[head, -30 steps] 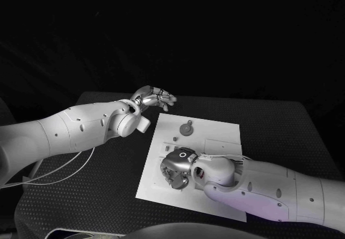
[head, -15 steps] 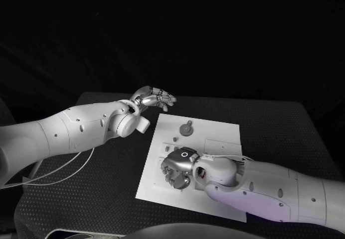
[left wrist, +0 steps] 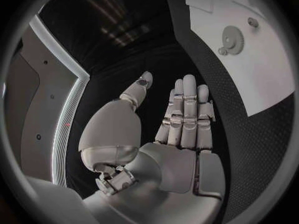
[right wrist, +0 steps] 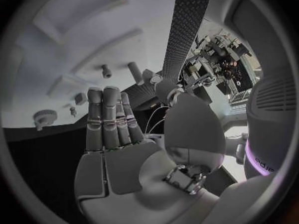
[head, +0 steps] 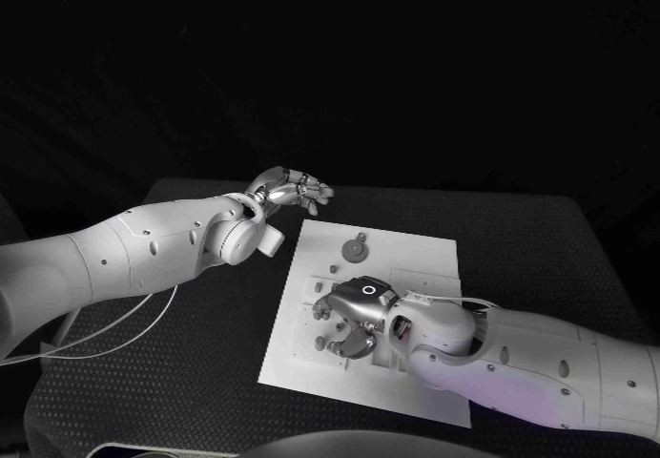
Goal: Assemble the parts on the task board
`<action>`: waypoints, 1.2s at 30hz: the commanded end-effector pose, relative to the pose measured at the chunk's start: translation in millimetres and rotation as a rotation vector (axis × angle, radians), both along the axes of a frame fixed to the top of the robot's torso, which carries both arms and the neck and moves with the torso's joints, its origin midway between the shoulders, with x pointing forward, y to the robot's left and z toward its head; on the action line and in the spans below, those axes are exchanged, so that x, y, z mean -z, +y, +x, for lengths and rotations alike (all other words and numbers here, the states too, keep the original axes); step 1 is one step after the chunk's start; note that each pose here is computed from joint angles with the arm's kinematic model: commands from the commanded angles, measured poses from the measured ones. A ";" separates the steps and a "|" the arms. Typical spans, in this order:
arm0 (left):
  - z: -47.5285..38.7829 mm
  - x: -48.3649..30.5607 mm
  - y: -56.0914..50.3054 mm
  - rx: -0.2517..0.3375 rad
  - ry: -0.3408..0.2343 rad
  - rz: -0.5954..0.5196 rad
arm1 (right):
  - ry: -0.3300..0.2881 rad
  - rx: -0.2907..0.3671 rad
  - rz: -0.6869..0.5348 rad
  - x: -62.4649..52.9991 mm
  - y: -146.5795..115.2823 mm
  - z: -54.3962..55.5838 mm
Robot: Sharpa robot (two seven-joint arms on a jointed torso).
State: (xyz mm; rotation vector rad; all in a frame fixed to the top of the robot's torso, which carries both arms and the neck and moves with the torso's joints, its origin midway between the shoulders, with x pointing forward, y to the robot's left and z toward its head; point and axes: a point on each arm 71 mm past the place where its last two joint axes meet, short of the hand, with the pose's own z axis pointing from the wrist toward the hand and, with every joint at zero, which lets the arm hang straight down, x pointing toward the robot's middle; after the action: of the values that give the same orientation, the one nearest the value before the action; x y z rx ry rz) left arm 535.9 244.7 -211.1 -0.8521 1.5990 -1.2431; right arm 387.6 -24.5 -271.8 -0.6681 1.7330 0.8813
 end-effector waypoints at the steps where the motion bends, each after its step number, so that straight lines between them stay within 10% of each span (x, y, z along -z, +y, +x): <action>1: 0.3 -0.9 -0.1 0.010 -0.001 -0.008 | 0.059 0.025 0.137 -13.2 -5.3 2.0; 12: 2.7 0.0 3.6 0.003 -0.003 -0.005 | 0.234 0.173 0.241 -47.2 -66.4 38.4; 20: 3.3 2.6 5.0 -0.003 0.000 -0.006 | 0.452 0.402 0.258 -58.0 -132.5 63.8; 29: 0.7 9.5 5.0 0.005 0.021 -0.005 | 0.724 0.621 0.182 -49.7 -181.2 56.4; 36: -1.3 11.4 2.8 0.012 0.027 -0.007 | 0.755 0.678 0.026 -35.4 -202.3 43.1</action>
State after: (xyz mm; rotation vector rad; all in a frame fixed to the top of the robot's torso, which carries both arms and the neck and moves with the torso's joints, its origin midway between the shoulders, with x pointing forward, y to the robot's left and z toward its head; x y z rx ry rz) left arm 535.7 250.8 -222.4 -0.8687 1.6168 -1.2255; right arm 437.4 -221.4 -227.7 0.3201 2.2430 0.7838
